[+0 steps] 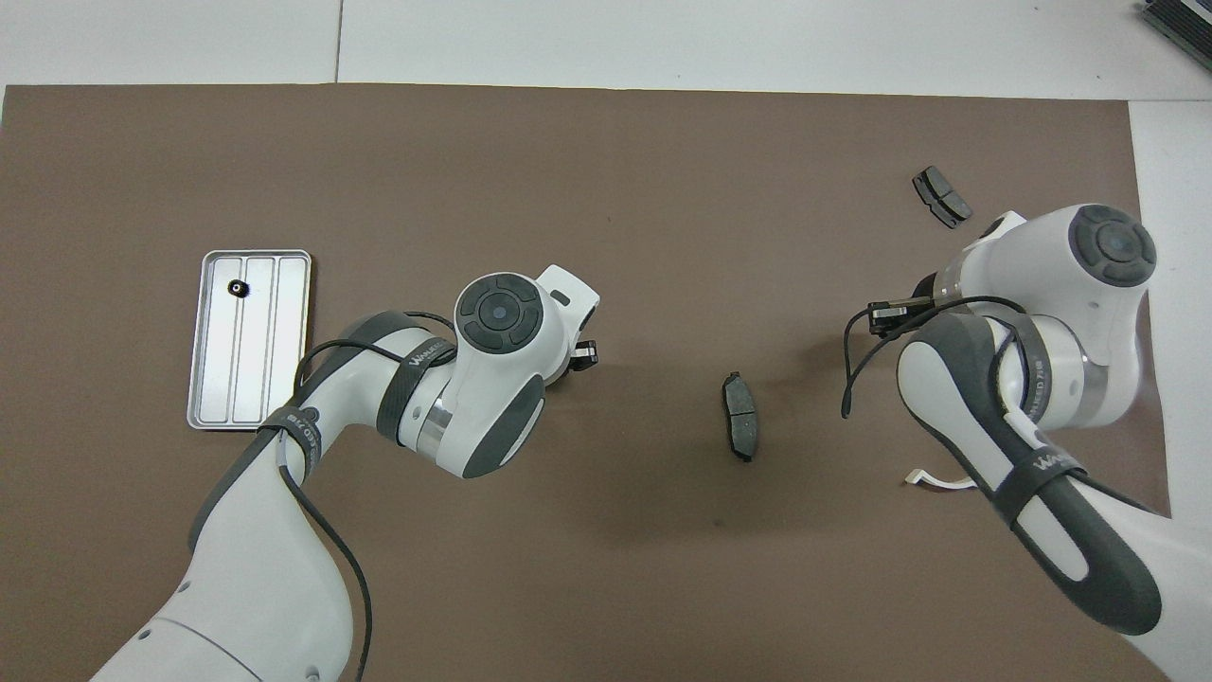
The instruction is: Pick bearing gear from pile to tray
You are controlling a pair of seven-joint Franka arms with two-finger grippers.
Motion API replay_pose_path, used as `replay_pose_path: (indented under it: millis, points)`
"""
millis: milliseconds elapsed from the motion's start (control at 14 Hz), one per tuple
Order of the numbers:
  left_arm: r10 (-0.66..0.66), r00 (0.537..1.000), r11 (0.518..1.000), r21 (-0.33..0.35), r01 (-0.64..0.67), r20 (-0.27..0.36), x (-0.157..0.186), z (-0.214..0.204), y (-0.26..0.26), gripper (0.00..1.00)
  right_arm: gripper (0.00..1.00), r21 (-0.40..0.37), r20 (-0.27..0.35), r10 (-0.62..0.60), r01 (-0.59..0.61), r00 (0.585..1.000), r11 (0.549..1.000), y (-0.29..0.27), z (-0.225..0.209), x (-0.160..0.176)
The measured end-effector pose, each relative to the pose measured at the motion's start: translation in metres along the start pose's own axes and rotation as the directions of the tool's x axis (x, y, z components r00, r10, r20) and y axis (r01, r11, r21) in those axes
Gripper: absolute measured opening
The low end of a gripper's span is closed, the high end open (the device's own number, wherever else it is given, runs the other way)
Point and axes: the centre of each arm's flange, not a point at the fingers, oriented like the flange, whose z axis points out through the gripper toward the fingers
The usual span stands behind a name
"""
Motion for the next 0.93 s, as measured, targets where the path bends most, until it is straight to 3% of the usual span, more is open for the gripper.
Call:
replay_pose_path:
  millis: [214, 427, 641, 926]
  points:
    - [-0.024, 1.000, 1.000, -0.006, 0.024, -0.019, 0.012, -0.008, -0.010, 0.36, 0.35, 0.007, -0.021, 0.049, -0.049, 0.999, 0.999, -0.032, -0.009, 0.002]
    - [-0.072, 0.996, 0.997, -0.030, 0.070, -0.061, 0.053, -0.039, -0.056, 0.36, 0.35, 0.017, -0.032, 0.124, -0.123, 0.992, 0.992, -0.070, -0.014, -0.001]
    - [-0.037, 0.998, 0.999, -0.006, 0.037, -0.045, 0.092, -0.081, -0.143, 0.36, 0.35, 0.042, -0.059, 0.202, -0.200, 0.978, 0.979, -0.122, -0.012, -0.010]
    - [0.112, 0.993, 0.994, 0.012, -0.112, 0.026, 0.117, -0.114, -0.278, 0.36, 0.35, 0.092, -0.082, 0.281, -0.273, 0.956, 0.958, -0.202, 0.000, -0.032]
